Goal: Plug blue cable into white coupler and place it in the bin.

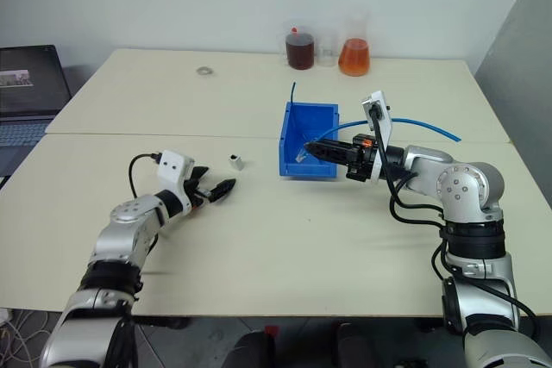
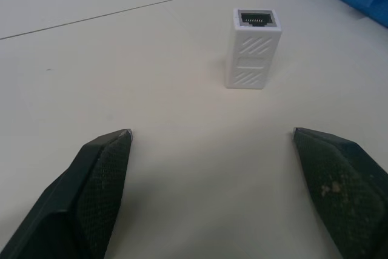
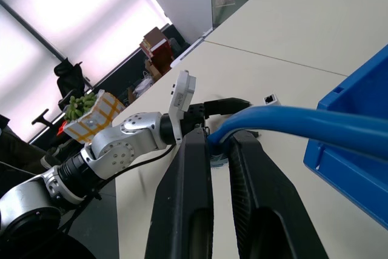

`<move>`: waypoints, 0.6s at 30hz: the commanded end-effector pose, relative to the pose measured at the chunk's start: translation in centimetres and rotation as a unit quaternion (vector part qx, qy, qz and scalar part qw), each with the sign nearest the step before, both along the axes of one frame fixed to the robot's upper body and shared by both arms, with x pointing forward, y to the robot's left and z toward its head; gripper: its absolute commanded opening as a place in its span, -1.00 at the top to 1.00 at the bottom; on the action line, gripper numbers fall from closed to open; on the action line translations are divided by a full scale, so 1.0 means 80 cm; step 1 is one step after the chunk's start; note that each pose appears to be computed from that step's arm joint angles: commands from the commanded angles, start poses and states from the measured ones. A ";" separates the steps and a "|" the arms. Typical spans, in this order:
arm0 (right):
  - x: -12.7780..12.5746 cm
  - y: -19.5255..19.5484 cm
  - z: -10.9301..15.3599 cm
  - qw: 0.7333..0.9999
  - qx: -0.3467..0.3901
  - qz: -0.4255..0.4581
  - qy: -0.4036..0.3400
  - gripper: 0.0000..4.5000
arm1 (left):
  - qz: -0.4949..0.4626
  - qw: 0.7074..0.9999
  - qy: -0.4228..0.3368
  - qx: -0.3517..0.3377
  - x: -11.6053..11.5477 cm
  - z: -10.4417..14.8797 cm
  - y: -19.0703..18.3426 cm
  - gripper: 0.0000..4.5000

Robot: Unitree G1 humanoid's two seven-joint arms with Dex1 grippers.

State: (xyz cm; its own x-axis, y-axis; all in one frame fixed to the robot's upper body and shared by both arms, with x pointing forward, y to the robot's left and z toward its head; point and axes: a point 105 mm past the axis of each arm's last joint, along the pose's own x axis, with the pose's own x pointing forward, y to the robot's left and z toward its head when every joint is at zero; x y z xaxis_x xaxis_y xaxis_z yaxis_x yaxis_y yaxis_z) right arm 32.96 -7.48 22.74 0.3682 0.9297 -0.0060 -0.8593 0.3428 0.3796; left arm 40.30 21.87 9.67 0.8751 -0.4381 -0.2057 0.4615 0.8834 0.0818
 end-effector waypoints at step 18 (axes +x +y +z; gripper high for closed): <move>-0.007 -0.013 0.018 0.999 -0.002 -0.020 -0.042 0.94 | -0.039 0.999 0.023 0.015 0.024 -0.019 -0.026 -0.42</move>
State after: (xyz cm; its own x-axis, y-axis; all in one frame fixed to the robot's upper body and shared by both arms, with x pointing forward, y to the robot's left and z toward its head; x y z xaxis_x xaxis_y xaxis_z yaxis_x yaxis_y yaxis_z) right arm 32.73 -8.12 22.77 0.3979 0.9173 -0.0157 -0.8561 0.3774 0.3530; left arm 42.66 20.29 9.56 0.8503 -0.4789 -0.2182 0.5094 0.8531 0.1127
